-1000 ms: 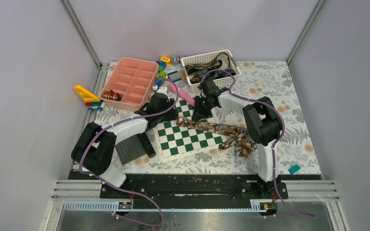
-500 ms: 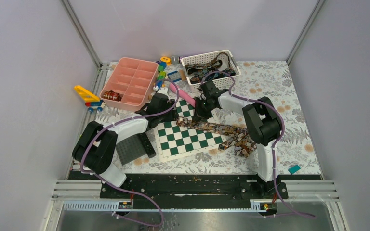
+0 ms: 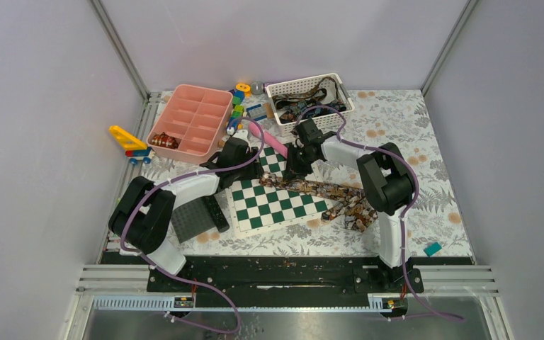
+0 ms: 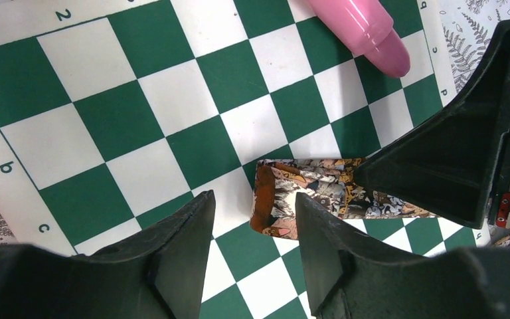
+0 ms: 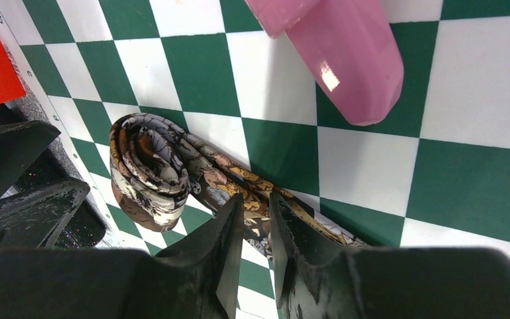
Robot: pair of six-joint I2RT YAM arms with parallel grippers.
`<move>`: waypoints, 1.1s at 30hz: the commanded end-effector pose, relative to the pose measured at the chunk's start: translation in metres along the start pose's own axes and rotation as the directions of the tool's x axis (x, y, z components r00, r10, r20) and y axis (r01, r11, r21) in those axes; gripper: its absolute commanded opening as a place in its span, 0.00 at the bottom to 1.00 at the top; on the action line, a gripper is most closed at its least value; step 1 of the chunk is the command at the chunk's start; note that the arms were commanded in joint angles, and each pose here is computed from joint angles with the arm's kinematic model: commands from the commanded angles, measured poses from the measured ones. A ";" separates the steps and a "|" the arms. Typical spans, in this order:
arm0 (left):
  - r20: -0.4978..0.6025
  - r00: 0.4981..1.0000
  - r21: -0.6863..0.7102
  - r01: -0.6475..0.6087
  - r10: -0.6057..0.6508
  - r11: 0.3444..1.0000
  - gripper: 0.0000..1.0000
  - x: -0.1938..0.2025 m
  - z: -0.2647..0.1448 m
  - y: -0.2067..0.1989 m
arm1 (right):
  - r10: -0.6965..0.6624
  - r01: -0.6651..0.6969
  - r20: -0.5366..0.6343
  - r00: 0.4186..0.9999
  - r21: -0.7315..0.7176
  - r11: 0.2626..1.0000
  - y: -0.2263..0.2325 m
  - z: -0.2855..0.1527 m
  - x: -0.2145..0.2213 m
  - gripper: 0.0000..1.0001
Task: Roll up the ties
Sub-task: Roll the tie at the center of the board.
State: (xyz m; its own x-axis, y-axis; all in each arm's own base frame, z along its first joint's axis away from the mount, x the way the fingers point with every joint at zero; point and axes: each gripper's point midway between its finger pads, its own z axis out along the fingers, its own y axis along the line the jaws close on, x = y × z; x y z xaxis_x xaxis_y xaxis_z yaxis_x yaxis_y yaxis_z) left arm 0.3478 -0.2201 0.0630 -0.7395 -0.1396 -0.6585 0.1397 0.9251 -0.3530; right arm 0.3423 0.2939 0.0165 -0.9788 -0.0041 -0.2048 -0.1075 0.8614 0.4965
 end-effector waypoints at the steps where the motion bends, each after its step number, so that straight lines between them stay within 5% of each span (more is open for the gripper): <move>1: 0.072 0.997 0.060 0.001 -0.005 0.998 0.50 -0.027 -0.001 -0.018 | -0.040 0.041 0.045 0.998 -0.019 0.999 0.017 -0.020 -0.006 0.28; 13: 0.128 0.992 0.051 -0.002 -0.005 0.999 0.50 -0.040 -0.015 -0.017 | -0.030 0.037 0.183 0.983 -0.036 0.999 0.044 -0.052 -0.045 0.34; 33: 0.136 0.990 0.024 0.030 -0.033 0.999 0.50 -0.035 -0.014 -0.005 | 0.056 -0.051 0.014 0.998 -0.272 0.961 0.097 -0.028 -0.010 0.31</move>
State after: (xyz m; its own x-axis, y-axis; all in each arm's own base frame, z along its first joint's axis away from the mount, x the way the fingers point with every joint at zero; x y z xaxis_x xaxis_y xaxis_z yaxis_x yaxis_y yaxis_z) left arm 0.3540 -0.2178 0.0808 -0.6978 -0.1753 -0.6945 0.1372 0.9189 -0.3698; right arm 0.3416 0.3491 0.0878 -0.9749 0.0651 -0.2131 -0.1005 0.7253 0.6811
